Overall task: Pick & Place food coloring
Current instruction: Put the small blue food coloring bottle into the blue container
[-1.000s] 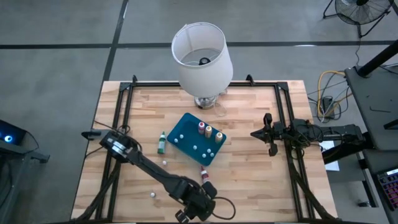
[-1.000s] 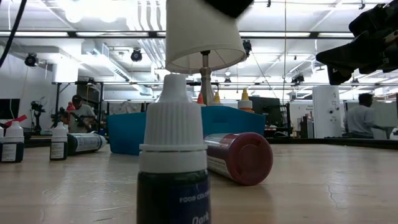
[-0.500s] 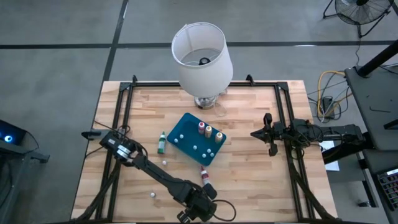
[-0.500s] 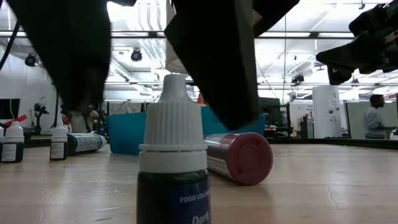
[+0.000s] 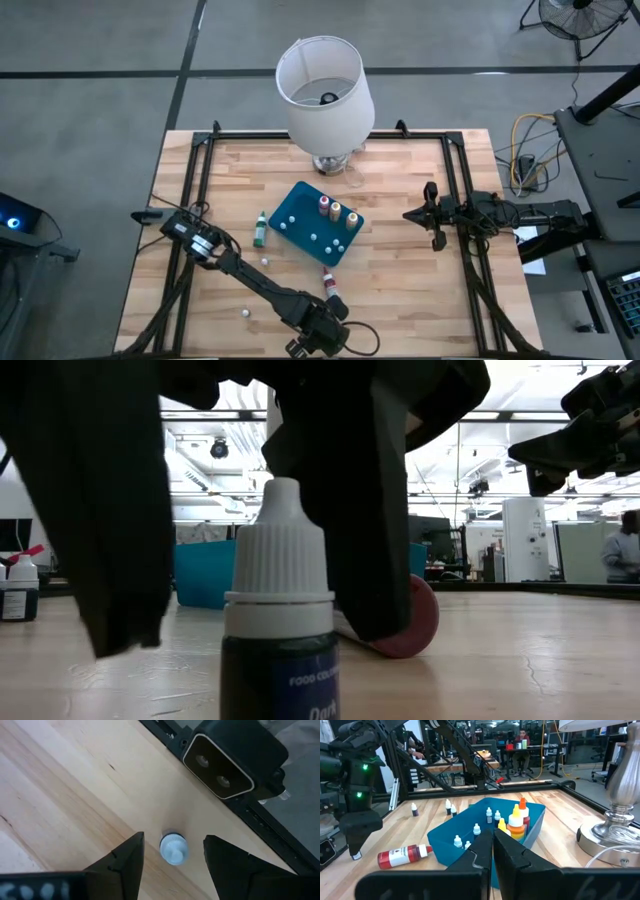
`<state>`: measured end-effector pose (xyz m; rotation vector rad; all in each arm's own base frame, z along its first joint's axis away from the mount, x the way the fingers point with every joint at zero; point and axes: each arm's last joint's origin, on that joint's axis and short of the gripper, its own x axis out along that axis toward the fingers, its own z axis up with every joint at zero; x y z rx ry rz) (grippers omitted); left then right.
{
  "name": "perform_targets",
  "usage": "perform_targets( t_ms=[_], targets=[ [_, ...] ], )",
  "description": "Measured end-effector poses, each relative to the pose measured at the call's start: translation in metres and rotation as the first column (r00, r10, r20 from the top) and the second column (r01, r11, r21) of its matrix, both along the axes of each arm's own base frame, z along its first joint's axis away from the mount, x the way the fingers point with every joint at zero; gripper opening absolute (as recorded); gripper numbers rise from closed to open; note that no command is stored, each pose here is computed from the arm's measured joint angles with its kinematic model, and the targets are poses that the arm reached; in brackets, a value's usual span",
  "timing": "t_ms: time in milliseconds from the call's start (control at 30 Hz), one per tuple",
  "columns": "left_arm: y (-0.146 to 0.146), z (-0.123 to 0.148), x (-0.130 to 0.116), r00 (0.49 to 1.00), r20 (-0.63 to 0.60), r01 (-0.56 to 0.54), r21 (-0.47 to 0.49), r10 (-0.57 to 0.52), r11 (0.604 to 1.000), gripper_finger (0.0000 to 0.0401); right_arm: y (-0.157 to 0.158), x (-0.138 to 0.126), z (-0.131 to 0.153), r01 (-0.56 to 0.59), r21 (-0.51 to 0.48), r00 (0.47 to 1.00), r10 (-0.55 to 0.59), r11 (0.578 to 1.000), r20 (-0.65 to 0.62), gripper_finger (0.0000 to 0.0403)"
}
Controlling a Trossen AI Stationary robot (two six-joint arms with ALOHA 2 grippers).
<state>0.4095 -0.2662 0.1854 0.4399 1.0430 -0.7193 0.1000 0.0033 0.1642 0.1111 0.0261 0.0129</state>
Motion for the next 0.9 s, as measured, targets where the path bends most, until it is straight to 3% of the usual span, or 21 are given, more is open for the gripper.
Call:
perform_targets(
  t_ms=[667, 900],
  targets=[
    [0.0019, 0.0, 0.0012, 1.0, -0.001, -0.005, -0.001, 0.005, 1.0, 0.0056, 0.0, 0.0, 0.0, 0.0, 0.0, 1.0, 0.0, 1.0, 0.0, 0.0008],
    [0.0035, 0.0002, 0.0023, 1.0, -0.002, -0.009, -0.004, 0.009, 1.0, 0.0045, 0.0, 0.0, 0.0, 0.0, 0.0, 1.0, 0.0, 1.0, 0.0, 0.0008]
  ],
)
